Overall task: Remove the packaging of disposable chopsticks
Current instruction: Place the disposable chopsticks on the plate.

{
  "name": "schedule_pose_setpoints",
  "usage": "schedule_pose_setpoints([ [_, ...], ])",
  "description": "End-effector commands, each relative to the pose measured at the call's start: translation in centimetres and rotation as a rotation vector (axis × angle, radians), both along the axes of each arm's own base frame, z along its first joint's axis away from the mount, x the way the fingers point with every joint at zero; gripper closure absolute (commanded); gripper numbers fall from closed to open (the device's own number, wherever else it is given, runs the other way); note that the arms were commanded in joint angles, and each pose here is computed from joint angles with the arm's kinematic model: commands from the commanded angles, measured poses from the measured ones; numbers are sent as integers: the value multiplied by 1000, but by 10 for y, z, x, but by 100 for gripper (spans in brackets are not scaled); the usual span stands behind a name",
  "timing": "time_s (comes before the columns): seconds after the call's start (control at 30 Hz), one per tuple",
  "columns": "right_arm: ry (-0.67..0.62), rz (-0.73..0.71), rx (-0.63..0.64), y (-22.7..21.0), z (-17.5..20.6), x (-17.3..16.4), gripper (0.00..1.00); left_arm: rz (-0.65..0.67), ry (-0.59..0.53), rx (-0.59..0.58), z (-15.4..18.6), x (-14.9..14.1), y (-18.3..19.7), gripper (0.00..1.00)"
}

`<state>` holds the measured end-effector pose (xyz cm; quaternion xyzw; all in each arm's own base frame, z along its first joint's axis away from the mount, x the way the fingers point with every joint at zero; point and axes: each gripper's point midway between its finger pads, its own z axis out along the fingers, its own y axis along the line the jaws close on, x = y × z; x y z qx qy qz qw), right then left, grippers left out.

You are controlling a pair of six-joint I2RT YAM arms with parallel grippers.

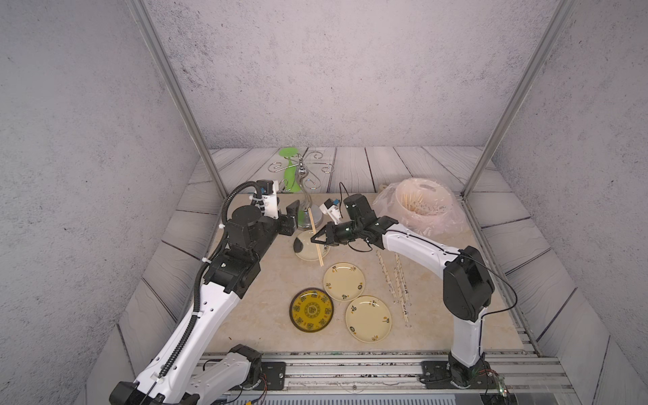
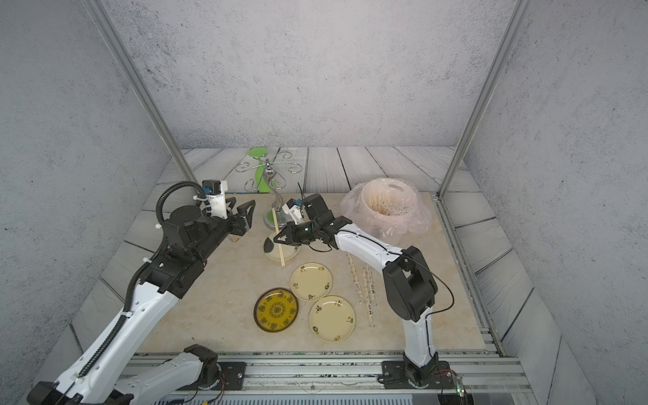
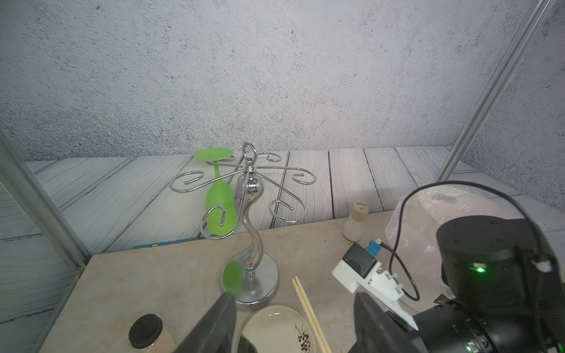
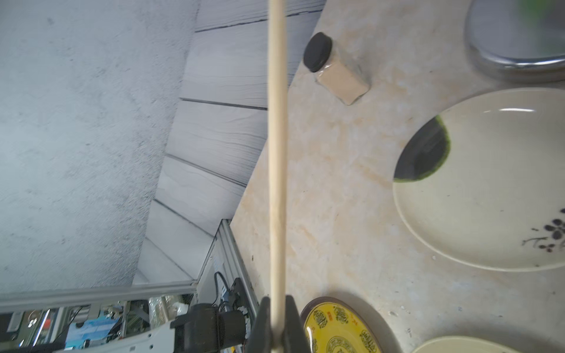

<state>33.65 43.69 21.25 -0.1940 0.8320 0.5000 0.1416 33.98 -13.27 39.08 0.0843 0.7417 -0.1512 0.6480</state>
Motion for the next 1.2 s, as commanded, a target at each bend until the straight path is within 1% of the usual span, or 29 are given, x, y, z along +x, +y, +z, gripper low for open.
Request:
schedule_pose_setpoints([
  [0.0, 59, -45, -153, -1, -45, 13, 100, 17, -24, 7, 6, 1, 6, 36],
  [0.03, 77, -42, -176, 1, -55, 15, 100, 19, -25, 7, 6, 1, 6, 37],
  [0.2, 112, -40, -231, 12, -81, 28, 100, 18, -21, 10, 4, 2, 5, 37],
  [0.4, 123, -38, -273, 17, -97, 36, 100, 21, -24, 14, 4, 2, 6, 37],
  [0.6, 141, -22, -326, 15, -114, 36, 100, 29, -29, 22, 5, 1, 8, 37],
  [0.87, 165, -1, -347, 15, -126, 33, 100, 27, -32, 26, 6, 1, 8, 37],
  [1.17, 203, -18, -348, 21, -140, 39, 99, 32, -43, 27, 9, -2, 10, 37],
])
